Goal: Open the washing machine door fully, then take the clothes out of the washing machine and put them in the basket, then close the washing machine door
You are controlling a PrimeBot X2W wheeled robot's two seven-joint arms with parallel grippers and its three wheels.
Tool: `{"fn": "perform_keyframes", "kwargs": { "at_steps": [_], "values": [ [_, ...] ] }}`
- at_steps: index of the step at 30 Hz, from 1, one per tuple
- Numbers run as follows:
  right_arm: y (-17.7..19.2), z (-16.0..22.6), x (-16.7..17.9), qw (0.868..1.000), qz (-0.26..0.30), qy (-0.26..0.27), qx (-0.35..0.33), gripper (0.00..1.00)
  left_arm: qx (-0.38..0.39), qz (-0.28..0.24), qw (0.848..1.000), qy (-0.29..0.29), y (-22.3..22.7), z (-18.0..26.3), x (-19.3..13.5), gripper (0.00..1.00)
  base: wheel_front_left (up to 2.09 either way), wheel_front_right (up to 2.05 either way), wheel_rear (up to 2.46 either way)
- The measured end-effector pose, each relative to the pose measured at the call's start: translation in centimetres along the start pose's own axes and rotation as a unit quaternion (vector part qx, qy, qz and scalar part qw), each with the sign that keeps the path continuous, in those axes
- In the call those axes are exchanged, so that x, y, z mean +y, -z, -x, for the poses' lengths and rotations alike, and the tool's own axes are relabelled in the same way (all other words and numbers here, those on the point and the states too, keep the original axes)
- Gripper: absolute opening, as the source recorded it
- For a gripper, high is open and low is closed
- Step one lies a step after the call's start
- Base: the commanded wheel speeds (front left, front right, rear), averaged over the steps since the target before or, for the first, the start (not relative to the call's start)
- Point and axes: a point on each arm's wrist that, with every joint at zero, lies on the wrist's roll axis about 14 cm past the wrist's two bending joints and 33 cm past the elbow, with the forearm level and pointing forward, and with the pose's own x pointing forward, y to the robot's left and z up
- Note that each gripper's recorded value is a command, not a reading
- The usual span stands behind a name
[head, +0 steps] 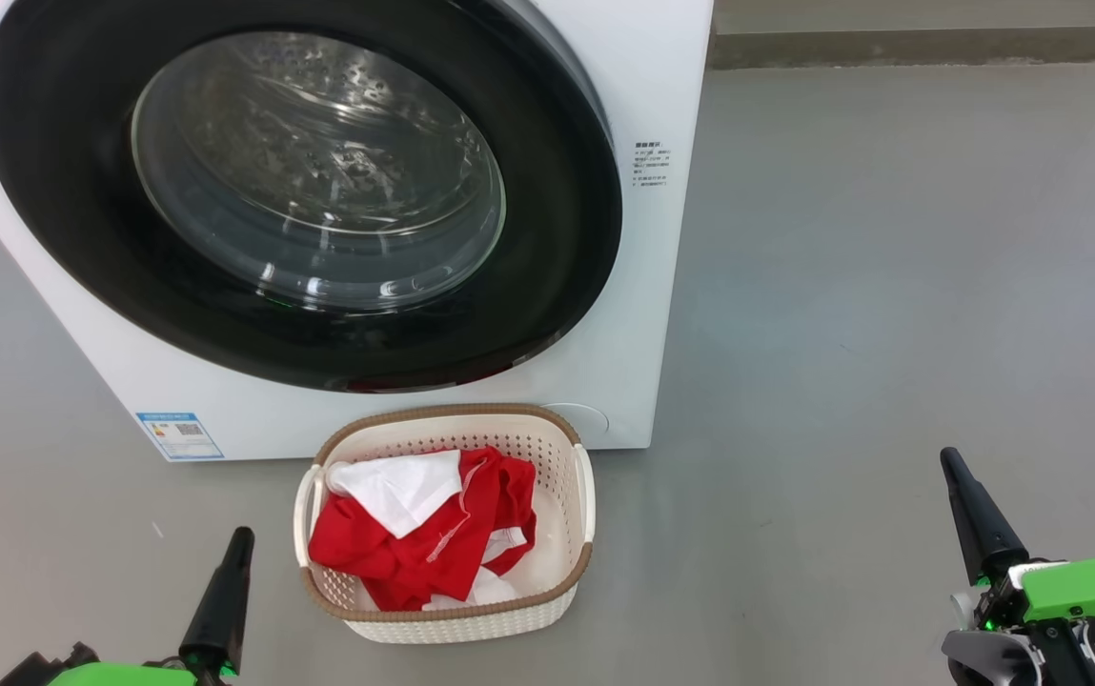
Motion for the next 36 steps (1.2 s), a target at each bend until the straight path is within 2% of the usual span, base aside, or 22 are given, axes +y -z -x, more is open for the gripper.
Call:
{"fn": "perform_keyframes", "kwargs": {
  "at_steps": [36],
  "values": [
    [0.06,-0.21,0.45,1.0,-0.006,-0.007,0.002,0.0,0.0,0.004,1.0,0.001,-0.01,0.0,-0.03,0.0,0.0,0.0,0.0]
  ]
}}
